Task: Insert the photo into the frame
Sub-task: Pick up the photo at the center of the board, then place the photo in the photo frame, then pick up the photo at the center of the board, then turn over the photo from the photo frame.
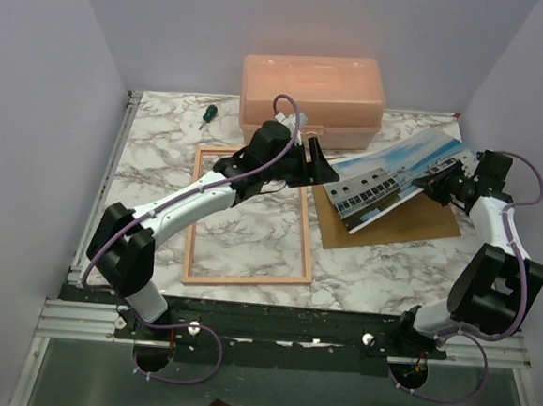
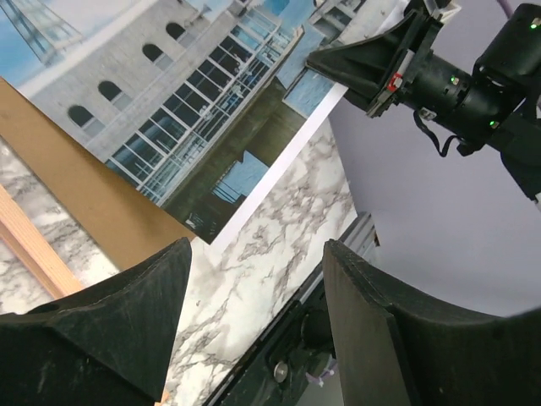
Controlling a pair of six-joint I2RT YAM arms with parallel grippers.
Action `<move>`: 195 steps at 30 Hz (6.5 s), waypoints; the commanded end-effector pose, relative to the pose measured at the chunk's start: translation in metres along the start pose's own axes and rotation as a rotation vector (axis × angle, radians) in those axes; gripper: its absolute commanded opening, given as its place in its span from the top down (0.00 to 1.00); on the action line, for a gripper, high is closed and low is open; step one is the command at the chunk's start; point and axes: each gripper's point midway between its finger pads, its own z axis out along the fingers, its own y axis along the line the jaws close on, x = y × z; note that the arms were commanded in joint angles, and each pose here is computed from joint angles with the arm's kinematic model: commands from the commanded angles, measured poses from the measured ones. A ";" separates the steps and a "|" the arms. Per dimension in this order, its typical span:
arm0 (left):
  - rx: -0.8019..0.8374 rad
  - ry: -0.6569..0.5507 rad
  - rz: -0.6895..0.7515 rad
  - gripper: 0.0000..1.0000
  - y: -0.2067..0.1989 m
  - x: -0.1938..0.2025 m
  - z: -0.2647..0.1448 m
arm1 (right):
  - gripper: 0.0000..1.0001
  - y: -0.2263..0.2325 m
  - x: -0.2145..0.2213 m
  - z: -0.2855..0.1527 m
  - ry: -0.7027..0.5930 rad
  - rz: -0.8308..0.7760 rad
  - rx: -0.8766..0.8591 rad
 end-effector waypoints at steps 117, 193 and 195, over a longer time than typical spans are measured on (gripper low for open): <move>-0.362 -0.231 0.047 0.27 0.104 -0.049 -0.186 | 0.26 0.047 0.254 0.067 0.646 -0.312 -0.222; -0.246 -0.147 0.018 0.27 0.085 -0.040 -0.168 | 0.99 0.179 0.129 -0.083 0.222 -0.817 0.220; -0.243 -0.144 0.018 0.27 0.085 -0.040 -0.167 | 0.99 0.185 0.145 -0.070 0.251 -0.843 0.212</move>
